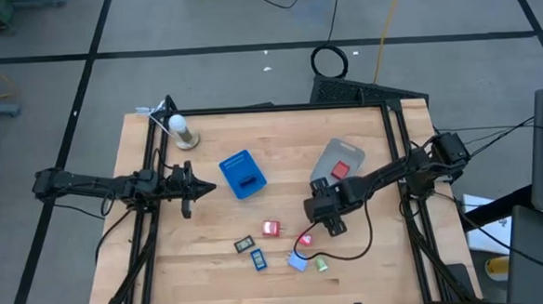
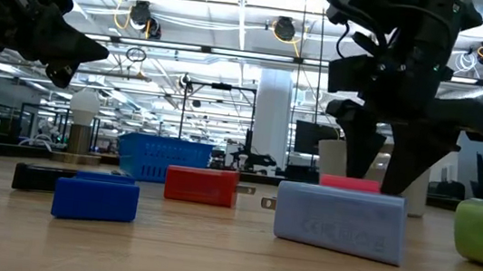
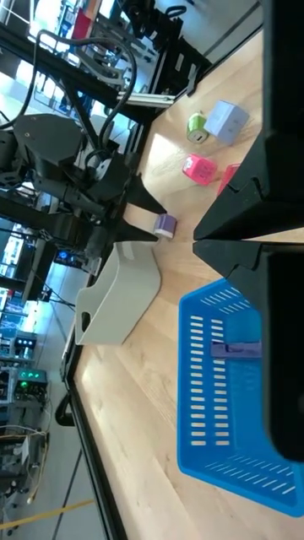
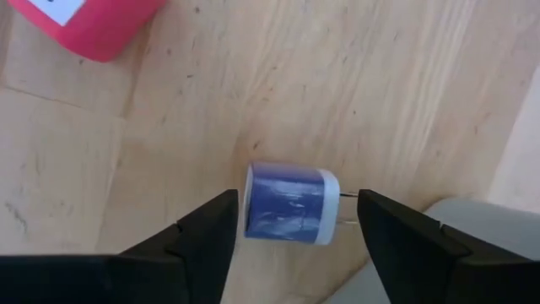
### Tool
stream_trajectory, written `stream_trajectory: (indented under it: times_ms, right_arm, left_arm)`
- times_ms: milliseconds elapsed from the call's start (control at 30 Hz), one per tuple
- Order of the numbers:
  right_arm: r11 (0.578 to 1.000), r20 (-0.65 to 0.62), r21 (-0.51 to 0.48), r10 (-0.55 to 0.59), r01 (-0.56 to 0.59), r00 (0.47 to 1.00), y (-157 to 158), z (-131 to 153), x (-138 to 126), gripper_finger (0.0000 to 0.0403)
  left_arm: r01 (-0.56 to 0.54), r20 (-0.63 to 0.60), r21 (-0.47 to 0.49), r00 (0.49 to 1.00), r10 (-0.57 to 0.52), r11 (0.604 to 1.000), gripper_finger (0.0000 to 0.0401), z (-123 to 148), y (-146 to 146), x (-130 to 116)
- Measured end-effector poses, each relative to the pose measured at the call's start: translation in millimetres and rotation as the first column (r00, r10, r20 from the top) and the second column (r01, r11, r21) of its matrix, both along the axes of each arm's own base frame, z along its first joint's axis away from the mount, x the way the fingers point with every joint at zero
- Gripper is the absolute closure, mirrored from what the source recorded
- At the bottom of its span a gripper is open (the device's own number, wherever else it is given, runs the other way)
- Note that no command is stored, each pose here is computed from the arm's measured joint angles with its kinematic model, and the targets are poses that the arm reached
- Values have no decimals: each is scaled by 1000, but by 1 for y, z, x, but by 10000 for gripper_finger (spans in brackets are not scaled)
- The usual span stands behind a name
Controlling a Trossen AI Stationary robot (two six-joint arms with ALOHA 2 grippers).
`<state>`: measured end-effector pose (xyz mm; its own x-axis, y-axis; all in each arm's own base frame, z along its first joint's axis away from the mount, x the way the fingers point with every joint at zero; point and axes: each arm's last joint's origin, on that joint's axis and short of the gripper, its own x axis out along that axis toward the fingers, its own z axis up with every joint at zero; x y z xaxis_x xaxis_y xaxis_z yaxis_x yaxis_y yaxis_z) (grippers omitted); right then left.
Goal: Pick & Place Office items
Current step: Put the violet charger adapter into the gray bin
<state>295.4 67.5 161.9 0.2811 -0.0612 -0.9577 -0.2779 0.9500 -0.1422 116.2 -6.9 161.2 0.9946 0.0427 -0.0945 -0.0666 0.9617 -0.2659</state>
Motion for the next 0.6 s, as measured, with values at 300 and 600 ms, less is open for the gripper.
stream_trajectory:
  times_ms: [300, 600]
  right_arm:
    - [997, 15, 58, 47, -48, 999, 2, -6, -1, 195]
    - [995, 26, 69, 65, -66, 998, 2, -6, 0, 254]
  left_arm:
    - [-1, 0, 6, 1000, 1, 1000, 393, 0, 0, 0]
    - [0, 1, 9, 1000, 0, 1000, 393, 0, 0, 0]
